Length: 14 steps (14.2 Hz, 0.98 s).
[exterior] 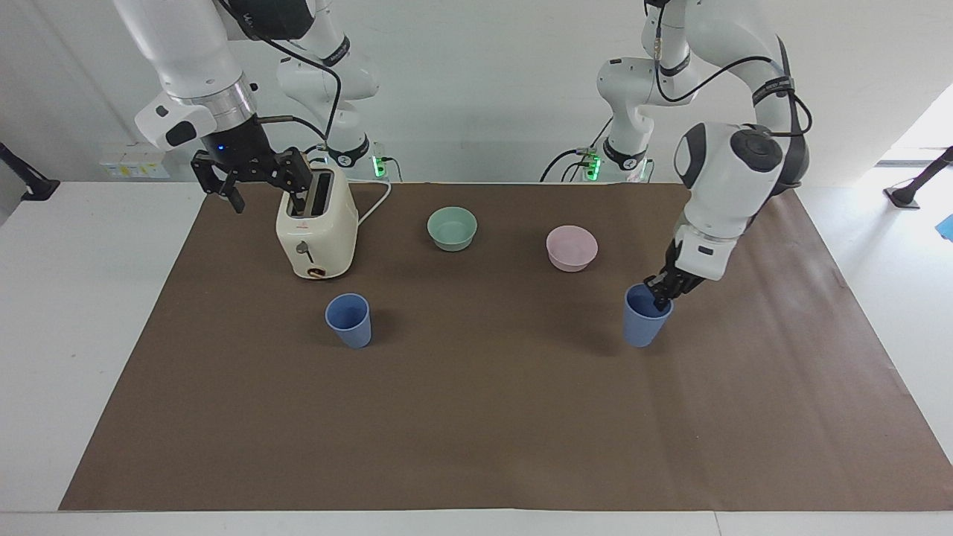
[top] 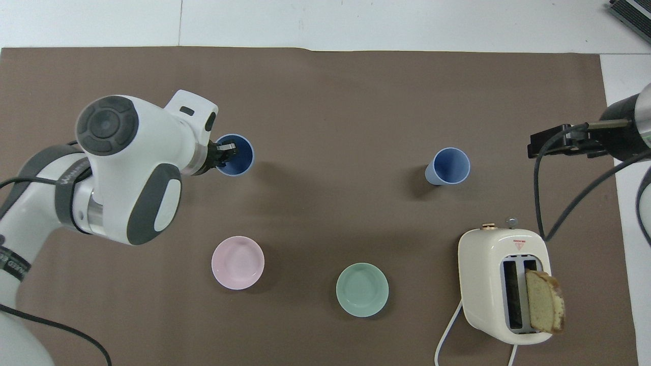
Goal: Stack blue cups with both arms
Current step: 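Carry the blue cup with the left gripper and set it mid-table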
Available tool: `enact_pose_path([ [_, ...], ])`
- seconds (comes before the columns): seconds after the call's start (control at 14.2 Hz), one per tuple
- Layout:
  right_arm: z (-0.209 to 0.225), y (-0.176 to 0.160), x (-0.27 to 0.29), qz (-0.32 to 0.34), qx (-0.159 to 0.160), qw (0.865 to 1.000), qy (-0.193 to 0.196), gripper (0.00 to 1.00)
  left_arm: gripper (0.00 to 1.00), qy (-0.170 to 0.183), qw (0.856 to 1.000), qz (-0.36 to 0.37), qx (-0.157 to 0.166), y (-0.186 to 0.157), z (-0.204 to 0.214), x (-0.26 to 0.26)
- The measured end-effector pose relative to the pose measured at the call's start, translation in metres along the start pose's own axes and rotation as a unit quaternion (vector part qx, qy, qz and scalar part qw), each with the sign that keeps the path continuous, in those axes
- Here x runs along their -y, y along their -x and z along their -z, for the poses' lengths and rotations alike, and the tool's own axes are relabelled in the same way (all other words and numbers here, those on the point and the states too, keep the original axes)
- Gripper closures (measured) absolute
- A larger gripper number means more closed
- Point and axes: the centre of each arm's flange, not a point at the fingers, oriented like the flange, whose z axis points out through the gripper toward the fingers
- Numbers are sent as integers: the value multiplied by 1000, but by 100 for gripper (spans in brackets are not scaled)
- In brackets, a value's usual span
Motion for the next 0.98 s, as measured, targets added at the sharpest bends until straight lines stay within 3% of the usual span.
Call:
enact_pose_path([
  [0.35, 0, 0, 0, 0, 0, 1000, 0, 0, 96, 9, 1000, -18, 2, 44, -39, -60],
  [0.98, 0, 0, -1, -1, 0, 1000, 0, 0, 95, 5, 999, -42, 10, 66, -59, -82],
])
